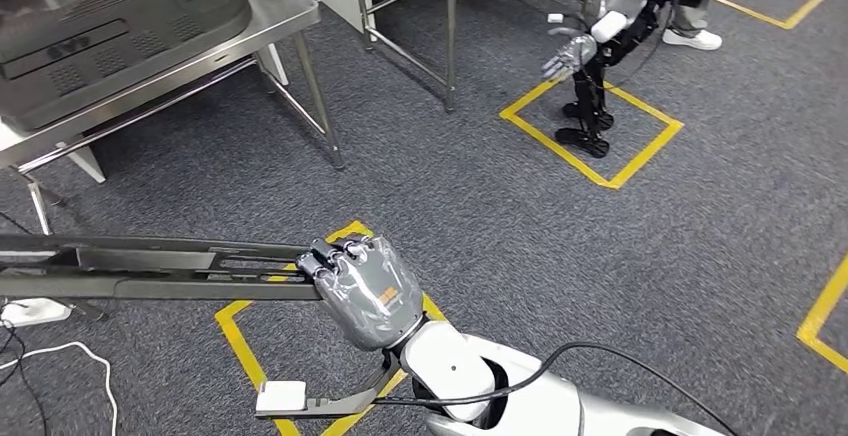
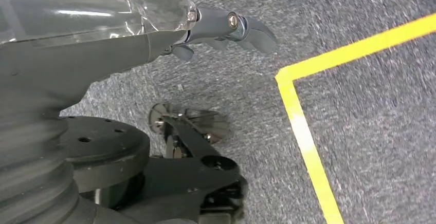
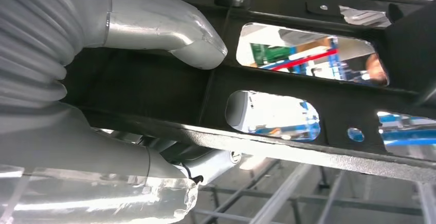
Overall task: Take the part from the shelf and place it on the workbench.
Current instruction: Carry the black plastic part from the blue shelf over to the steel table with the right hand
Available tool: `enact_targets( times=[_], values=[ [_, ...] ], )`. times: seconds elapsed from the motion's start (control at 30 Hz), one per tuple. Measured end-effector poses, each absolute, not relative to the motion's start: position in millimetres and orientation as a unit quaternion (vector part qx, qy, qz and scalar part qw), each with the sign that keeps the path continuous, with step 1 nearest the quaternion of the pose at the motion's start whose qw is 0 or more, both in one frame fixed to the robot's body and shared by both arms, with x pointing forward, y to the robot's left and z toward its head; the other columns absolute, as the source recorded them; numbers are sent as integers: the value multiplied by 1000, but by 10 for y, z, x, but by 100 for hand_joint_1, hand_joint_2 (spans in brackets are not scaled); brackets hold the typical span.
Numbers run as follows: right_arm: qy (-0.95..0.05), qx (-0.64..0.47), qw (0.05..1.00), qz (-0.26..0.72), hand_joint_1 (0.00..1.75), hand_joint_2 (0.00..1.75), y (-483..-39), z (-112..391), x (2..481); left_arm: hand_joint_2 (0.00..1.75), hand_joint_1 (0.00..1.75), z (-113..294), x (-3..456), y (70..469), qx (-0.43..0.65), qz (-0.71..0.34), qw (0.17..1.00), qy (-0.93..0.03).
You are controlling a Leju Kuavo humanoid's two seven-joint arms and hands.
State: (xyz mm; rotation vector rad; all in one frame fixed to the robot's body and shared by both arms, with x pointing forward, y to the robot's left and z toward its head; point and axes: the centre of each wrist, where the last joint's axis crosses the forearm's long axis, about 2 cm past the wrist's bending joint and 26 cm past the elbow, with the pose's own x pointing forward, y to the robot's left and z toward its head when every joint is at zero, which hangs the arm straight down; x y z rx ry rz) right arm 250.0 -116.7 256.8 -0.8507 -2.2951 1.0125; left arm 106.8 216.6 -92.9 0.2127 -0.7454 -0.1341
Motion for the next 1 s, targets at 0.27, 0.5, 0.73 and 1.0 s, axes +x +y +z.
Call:
enact_targets(
  times=[0.27,0.5,0.73,1.0],
  values=[
    [-841,-312,243,369,175,175,-1163,2580,2504,175,0,-927,1076,2167,103,-65,924,-363],
    [-840,-311,244,371,175,175,-1163,2567,2503,175,0,-923,1093,2166,103,-65,923,-365],
    [-841,-311,243,370,175,175,-1158,2576,2510,175,0,-925,1086,2167,103,-65,923,-364],
    [-841,-311,243,371,175,175,-1152,2584,2513,175,0,-928,1075,2169,103,-65,924,-363]
  ],
)
